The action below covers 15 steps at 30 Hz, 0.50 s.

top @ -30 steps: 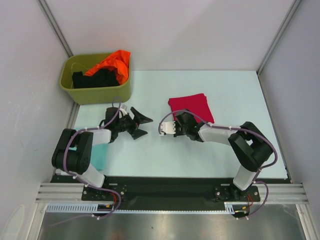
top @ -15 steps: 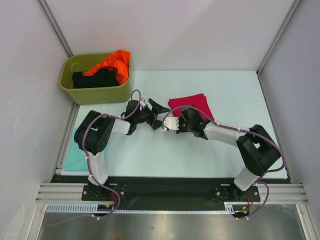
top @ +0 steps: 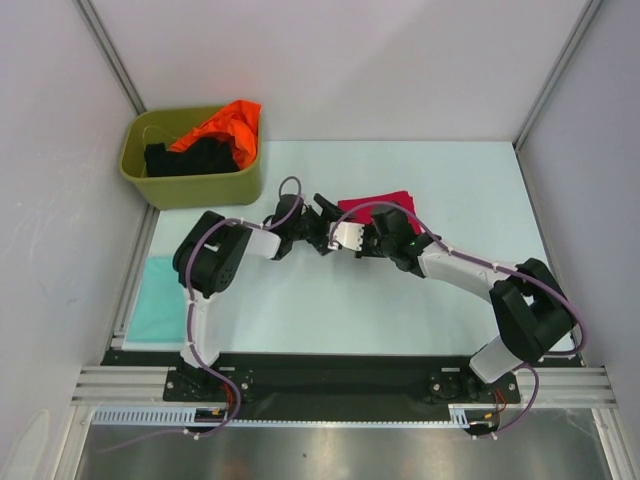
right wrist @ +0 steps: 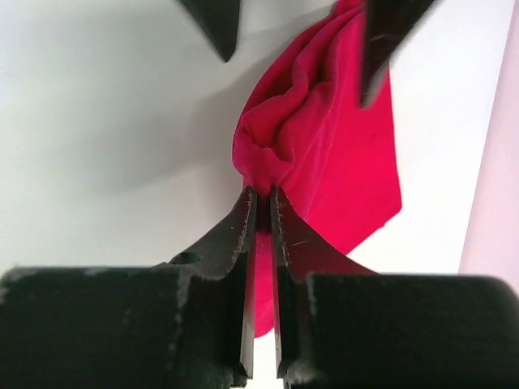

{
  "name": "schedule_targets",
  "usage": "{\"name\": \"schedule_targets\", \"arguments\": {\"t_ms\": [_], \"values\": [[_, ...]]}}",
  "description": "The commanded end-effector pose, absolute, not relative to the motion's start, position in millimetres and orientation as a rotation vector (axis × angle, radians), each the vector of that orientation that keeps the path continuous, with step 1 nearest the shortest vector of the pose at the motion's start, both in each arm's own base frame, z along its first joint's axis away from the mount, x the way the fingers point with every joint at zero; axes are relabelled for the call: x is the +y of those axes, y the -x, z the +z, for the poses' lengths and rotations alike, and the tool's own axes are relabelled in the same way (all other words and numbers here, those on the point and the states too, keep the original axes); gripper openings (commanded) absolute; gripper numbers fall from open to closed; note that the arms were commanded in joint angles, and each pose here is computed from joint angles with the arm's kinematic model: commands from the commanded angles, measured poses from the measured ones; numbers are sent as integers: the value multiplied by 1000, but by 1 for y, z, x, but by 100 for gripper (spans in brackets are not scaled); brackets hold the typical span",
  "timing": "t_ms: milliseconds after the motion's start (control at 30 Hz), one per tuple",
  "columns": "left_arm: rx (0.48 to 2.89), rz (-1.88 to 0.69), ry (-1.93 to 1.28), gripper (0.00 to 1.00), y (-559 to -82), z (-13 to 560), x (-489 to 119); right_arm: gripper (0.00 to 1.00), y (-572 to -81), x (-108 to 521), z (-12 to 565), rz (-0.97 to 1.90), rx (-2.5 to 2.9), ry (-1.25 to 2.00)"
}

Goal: Fold and stack the t-shirts
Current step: Neatly place the folded tshirt to the corner

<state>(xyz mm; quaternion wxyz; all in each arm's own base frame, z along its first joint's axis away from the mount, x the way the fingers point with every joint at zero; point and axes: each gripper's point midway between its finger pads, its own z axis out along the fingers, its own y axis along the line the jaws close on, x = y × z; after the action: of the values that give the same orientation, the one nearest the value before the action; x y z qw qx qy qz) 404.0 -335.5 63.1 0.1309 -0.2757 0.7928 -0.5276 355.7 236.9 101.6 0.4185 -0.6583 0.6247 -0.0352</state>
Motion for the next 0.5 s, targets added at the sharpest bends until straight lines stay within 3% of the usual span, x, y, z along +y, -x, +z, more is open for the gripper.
{"name": "schedule_targets", "arguments": {"t_ms": [0, 233, 333, 467], "values": [[2315, -1473, 826, 99, -412, 48, -341, 0, -361, 246, 131, -60, 1507, 1567], [2320, -1444, 881, 94, -423, 31, -346, 0, -361, 249, 140, -43, 1491, 1538], [2285, -1471, 882, 86, -433, 30, -351, 0, -359, 250, 143, -30, 1489, 1521], [2200, -1487, 876, 67, -444, 33, -348, 0, -352, 248, 146, 2, 1519, 1476]]}}
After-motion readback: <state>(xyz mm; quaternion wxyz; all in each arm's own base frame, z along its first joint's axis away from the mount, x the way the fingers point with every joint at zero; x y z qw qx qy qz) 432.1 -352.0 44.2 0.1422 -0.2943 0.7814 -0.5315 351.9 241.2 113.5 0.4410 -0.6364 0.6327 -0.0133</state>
